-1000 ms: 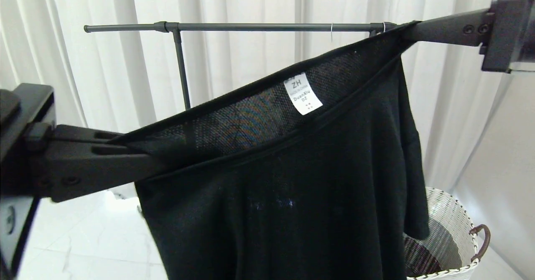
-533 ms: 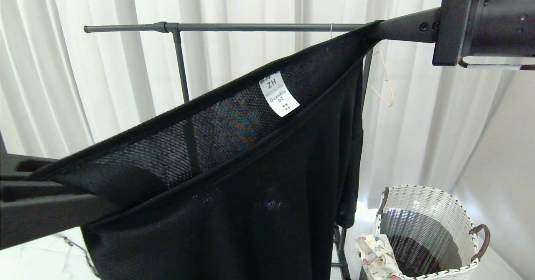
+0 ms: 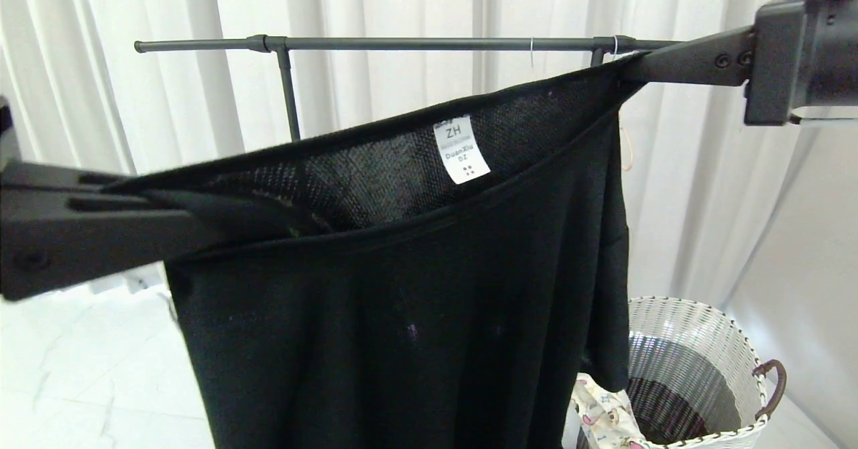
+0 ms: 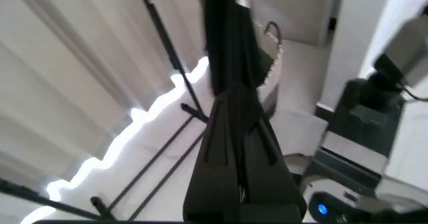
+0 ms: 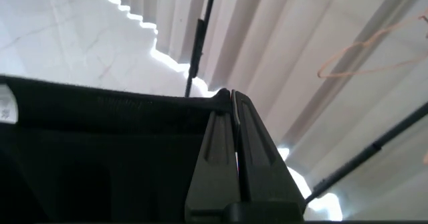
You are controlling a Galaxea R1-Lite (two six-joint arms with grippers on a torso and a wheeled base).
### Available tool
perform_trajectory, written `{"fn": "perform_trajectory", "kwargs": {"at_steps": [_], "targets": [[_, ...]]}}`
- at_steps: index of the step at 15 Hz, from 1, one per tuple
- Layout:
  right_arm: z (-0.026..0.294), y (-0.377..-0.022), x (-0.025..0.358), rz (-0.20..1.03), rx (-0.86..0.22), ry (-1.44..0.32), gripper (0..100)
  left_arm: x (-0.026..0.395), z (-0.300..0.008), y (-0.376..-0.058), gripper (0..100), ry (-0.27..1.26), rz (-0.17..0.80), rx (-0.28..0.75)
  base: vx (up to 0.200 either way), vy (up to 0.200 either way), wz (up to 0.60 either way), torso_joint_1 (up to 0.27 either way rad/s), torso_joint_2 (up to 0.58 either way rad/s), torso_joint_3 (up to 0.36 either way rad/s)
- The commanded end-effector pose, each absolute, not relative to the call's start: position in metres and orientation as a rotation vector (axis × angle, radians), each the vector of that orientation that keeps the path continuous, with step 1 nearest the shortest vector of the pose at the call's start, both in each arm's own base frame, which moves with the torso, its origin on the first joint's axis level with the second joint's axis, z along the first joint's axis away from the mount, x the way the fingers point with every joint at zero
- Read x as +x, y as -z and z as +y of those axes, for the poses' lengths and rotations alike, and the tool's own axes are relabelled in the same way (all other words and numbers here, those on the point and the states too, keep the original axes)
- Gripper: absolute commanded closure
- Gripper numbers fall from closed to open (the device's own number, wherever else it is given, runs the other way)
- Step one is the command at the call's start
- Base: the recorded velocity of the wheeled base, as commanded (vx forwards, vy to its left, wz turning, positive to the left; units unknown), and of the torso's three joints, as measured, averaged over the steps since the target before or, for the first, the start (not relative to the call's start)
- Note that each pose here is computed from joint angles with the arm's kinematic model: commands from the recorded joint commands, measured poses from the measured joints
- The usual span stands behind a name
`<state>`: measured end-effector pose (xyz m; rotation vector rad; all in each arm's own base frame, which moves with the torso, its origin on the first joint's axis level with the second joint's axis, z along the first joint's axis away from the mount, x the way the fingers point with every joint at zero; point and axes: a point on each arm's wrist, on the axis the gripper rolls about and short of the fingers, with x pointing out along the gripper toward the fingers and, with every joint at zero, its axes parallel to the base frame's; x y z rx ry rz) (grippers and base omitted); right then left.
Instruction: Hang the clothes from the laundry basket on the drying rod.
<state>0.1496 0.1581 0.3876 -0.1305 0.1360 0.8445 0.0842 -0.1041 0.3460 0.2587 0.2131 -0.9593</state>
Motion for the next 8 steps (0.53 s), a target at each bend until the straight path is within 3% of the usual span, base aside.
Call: {"fn": "perform_trajectory", "kwargs": {"at_steps": [1, 4, 8], "targets": [[0.133, -0.397, 0.124, 0.106, -0.137, -0.852, 100, 0.118, -0.125, -0.356, 100, 0.884, 0.234, 0.254, 0.0, 0.0, 0.0, 0.0, 0.0, 0.0], [0.12, -0.392, 0.106, 0.111, -0.186, -0.849, 100, 0.148, -0.142, -0.369, 100, 0.831, 0.192, 0.233, 0.0, 0.0, 0.0, 0.0, 0.0, 0.0], [0.128, -0.387, 0.106, 0.11, -0.209, -0.761, 100, 0.165, -0.153, -0.367, 100, 0.811, 0.148, 0.318, 0.0, 0.0, 0.0, 0.0, 0.0, 0.0]]}}
